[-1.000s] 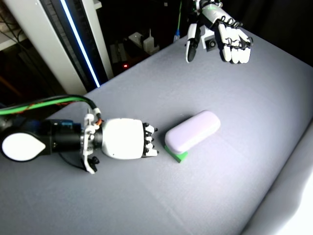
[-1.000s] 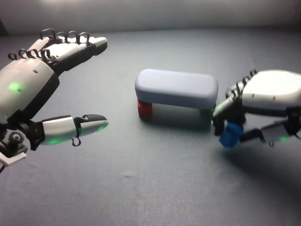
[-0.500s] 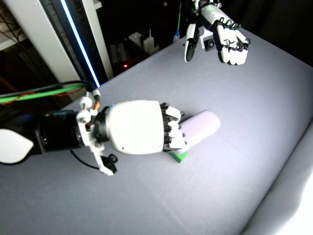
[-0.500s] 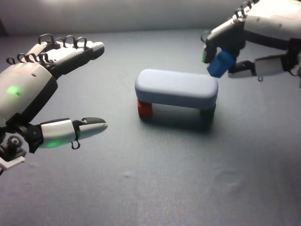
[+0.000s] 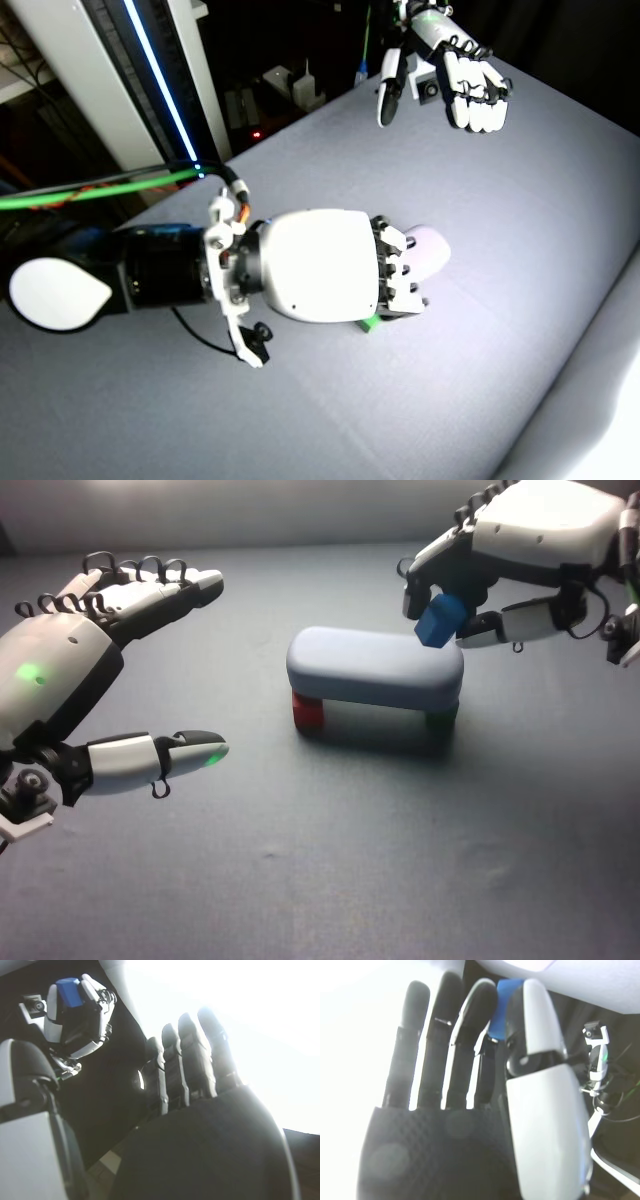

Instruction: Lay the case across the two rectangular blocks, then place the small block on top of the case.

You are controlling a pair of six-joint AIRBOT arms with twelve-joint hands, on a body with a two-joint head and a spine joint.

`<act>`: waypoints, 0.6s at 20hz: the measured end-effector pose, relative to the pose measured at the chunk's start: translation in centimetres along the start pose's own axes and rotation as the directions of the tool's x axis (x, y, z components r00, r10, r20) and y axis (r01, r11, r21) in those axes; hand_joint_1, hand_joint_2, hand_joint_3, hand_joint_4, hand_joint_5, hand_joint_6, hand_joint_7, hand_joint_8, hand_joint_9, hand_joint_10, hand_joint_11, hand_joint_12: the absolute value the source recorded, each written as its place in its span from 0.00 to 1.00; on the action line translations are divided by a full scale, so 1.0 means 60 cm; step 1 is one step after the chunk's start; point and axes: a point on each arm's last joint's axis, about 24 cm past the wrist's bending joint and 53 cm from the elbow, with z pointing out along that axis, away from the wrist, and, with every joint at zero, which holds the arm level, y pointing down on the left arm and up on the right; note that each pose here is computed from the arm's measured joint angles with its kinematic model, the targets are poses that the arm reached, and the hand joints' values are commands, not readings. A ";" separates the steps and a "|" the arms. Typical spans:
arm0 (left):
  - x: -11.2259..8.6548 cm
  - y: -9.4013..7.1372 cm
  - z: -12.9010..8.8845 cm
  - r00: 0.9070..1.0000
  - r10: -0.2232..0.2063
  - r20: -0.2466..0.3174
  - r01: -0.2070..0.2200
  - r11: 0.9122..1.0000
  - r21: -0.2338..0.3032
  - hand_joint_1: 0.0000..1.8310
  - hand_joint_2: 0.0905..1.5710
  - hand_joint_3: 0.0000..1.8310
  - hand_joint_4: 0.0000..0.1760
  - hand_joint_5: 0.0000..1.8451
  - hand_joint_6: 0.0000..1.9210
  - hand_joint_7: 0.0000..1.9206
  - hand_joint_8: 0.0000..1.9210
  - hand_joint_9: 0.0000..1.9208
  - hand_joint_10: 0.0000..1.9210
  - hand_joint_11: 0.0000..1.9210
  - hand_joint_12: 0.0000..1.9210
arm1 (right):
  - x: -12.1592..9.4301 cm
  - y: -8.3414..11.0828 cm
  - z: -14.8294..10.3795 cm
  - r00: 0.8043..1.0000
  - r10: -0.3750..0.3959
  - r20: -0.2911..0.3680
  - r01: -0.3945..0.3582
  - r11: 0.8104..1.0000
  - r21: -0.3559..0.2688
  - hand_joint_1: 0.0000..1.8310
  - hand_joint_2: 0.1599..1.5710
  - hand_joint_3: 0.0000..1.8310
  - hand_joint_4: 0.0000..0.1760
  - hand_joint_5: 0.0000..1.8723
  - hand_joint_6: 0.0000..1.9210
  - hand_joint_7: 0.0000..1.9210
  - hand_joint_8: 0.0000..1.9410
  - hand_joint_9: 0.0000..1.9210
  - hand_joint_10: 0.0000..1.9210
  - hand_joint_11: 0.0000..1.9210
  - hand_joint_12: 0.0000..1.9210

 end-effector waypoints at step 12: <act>0.017 0.002 0.002 0.999 -0.014 -0.030 0.014 1.000 0.002 0.50 0.57 0.00 0.12 0.20 0.00 0.17 0.00 0.16 0.00 0.00 0.43 | 0.041 -0.011 0.054 0.997 -0.051 -0.061 0.054 0.997 0.049 0.67 0.69 0.00 0.01 0.48 0.62 0.53 0.46 0.41 0.47 0.25 0.75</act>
